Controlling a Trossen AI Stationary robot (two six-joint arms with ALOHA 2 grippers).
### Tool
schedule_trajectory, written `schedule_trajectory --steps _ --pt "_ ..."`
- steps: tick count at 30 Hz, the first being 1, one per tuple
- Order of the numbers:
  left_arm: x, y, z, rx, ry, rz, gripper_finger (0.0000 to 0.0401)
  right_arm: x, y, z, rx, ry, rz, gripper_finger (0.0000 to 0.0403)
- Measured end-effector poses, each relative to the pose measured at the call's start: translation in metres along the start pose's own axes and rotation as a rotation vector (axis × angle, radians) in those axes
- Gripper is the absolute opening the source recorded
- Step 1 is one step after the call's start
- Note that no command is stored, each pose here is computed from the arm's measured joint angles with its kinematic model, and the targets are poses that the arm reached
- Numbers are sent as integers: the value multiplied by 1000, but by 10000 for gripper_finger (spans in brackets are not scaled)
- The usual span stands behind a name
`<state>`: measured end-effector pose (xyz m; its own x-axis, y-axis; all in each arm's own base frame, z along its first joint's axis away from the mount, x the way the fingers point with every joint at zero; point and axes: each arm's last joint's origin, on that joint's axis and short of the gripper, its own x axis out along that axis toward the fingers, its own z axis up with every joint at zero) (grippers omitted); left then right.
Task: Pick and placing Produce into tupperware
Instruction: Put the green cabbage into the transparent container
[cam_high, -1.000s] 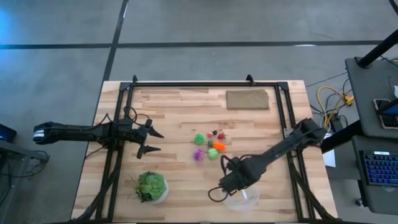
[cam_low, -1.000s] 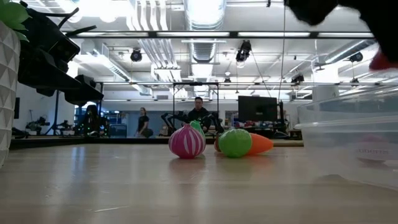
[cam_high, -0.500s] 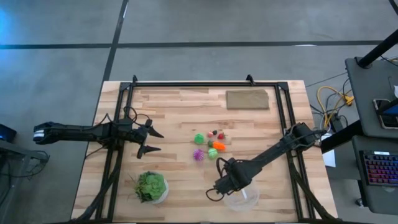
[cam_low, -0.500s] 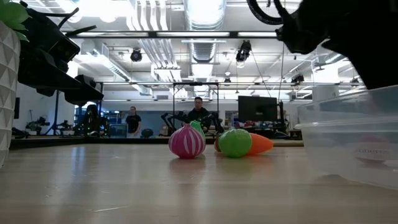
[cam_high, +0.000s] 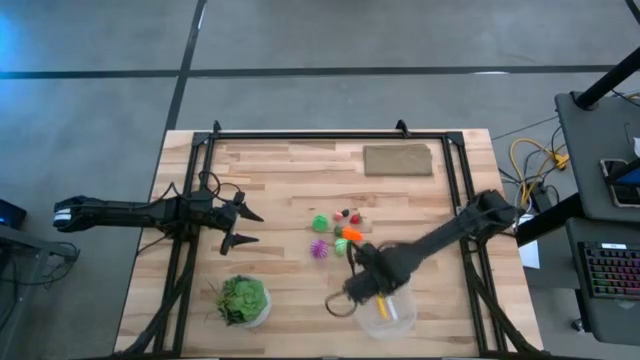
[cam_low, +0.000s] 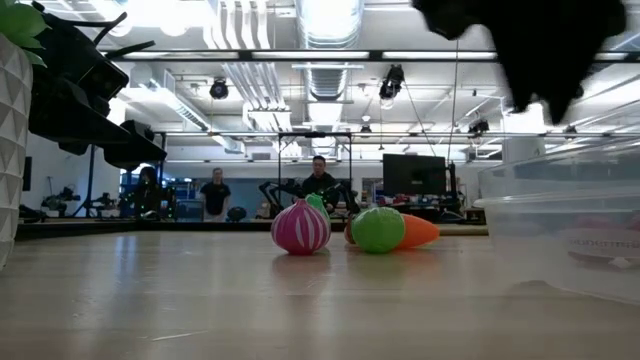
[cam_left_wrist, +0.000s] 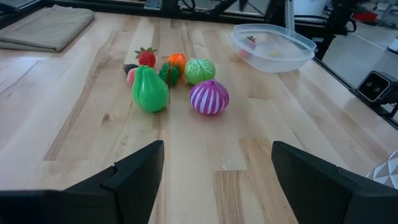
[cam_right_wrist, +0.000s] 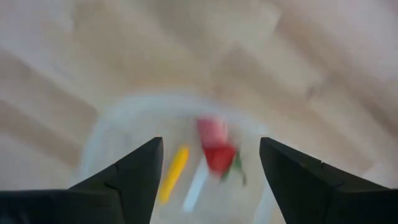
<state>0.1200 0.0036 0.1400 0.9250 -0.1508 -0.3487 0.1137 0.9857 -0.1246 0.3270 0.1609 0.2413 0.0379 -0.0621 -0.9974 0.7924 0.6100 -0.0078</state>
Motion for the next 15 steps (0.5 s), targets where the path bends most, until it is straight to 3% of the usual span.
schedule_trajectory --steps 3,7,12,15 --pt "0 0 0 0 0 0 283 -5 -8 26 -59 -20 13 256" --pt "0 0 0 0 0 0 283 -2 -9 53 -276 -54 66 259" --pt "0 0 0 0 0 0 283 8 -4 72 -517 -95 95 270" --pt "0 0 0 0 0 0 283 17 -2 82 -568 -106 100 279"
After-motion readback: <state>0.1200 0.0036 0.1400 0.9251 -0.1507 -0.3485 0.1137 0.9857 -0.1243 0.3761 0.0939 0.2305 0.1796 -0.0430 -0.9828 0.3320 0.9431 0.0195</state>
